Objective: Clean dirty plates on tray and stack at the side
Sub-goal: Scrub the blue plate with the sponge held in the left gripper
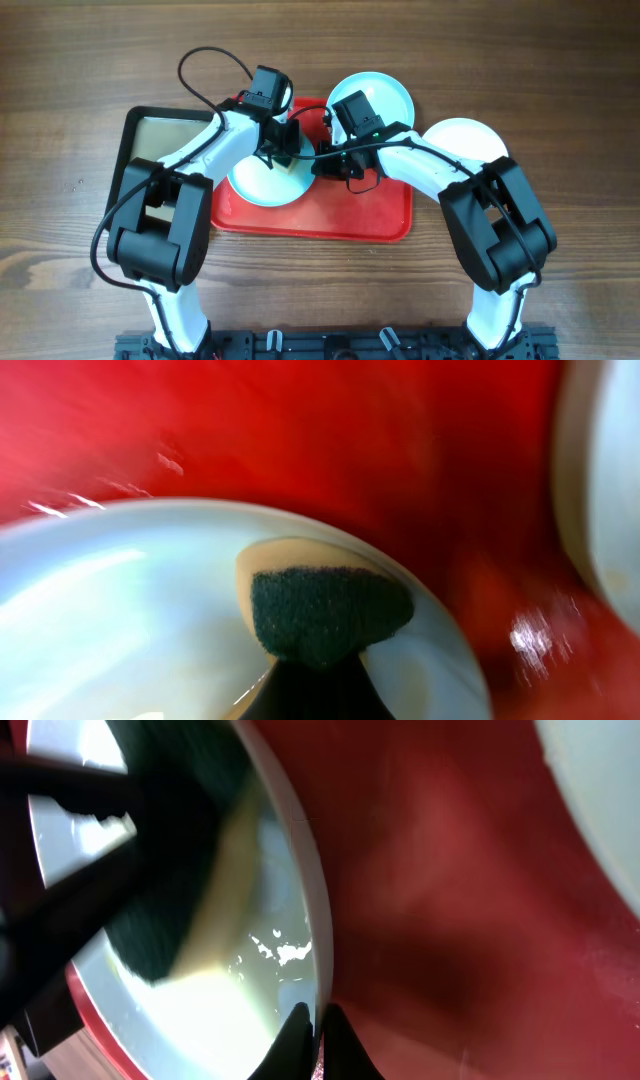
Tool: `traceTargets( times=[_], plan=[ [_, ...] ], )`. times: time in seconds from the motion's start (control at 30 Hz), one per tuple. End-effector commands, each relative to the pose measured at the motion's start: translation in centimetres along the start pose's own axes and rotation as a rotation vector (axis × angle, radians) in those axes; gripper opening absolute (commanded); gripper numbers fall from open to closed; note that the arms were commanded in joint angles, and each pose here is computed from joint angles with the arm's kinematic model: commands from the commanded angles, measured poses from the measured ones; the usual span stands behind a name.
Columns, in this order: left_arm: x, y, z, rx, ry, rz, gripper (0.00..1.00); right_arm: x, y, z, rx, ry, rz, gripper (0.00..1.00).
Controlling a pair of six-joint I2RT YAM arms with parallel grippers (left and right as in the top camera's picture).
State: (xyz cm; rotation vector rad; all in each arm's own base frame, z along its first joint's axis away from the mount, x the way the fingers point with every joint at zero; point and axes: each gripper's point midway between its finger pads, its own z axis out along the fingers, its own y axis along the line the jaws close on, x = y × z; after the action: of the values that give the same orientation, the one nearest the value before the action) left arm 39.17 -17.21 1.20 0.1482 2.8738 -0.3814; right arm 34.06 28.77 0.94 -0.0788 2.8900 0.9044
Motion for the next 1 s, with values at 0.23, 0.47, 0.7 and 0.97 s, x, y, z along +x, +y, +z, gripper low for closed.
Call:
traceTargets(
  times=[0.23, 0.47, 0.7, 0.97],
  plan=[
    [9.1, 0.8, -0.9, 0.038, 0.391, 0.211, 0.04, 0.4, 0.0, 0.4, 0.007, 0.015, -0.024, 0.04],
    [7.9, 9.3, -2.9, -0.519, 0.322, 0.039, 0.04, 0.4, 0.0, 0.4, 0.007, 0.015, -0.023, 0.04],
    [4.7, 11.9, -4.0, -0.726, 0.104, -0.129, 0.04, 0.4, 0.1, 0.4, 0.003, 0.015, -0.024, 0.04],
    [0.7, 4.0, 0.4, -0.263, -0.012, -0.165, 0.04, 0.4, 0.1, 0.4, 0.003, 0.015, -0.027, 0.04]
  ],
)
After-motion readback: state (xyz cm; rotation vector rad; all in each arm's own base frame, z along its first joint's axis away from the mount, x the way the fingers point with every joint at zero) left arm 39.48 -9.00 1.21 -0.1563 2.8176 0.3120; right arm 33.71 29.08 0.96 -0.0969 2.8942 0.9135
